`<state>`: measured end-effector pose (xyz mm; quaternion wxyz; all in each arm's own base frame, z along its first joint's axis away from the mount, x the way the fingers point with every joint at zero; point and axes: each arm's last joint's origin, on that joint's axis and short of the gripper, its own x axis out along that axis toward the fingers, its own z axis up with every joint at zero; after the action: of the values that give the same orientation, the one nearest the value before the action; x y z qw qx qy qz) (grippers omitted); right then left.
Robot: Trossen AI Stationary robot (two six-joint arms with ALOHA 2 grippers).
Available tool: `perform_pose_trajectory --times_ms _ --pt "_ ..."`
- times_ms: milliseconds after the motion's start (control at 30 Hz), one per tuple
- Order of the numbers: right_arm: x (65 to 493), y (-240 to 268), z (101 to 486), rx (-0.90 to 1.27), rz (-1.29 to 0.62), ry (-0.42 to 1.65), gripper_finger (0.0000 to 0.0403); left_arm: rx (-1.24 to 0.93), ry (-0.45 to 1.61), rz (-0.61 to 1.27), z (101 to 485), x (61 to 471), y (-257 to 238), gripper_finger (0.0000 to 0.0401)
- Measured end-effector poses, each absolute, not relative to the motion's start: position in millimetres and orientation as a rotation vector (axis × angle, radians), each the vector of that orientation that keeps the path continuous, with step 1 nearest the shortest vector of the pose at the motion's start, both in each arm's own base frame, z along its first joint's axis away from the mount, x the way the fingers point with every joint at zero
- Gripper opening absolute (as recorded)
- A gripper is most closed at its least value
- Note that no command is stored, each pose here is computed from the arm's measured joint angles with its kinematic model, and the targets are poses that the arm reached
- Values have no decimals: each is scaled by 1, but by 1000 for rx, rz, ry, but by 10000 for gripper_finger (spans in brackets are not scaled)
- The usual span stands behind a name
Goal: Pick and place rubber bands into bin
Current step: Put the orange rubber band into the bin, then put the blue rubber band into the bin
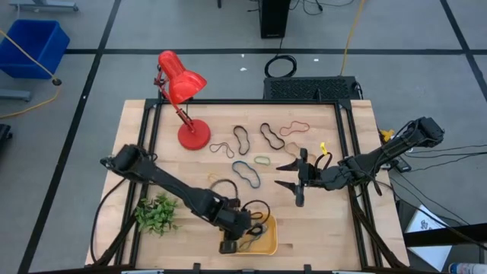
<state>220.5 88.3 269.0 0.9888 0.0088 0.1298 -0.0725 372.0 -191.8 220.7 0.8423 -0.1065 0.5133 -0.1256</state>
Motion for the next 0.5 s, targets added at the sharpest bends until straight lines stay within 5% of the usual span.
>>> perform_pose_trajectory --times_ms 500 --pt "222 89 275 52 -141 201 196 -64 693 -387 355 310 -156 120"
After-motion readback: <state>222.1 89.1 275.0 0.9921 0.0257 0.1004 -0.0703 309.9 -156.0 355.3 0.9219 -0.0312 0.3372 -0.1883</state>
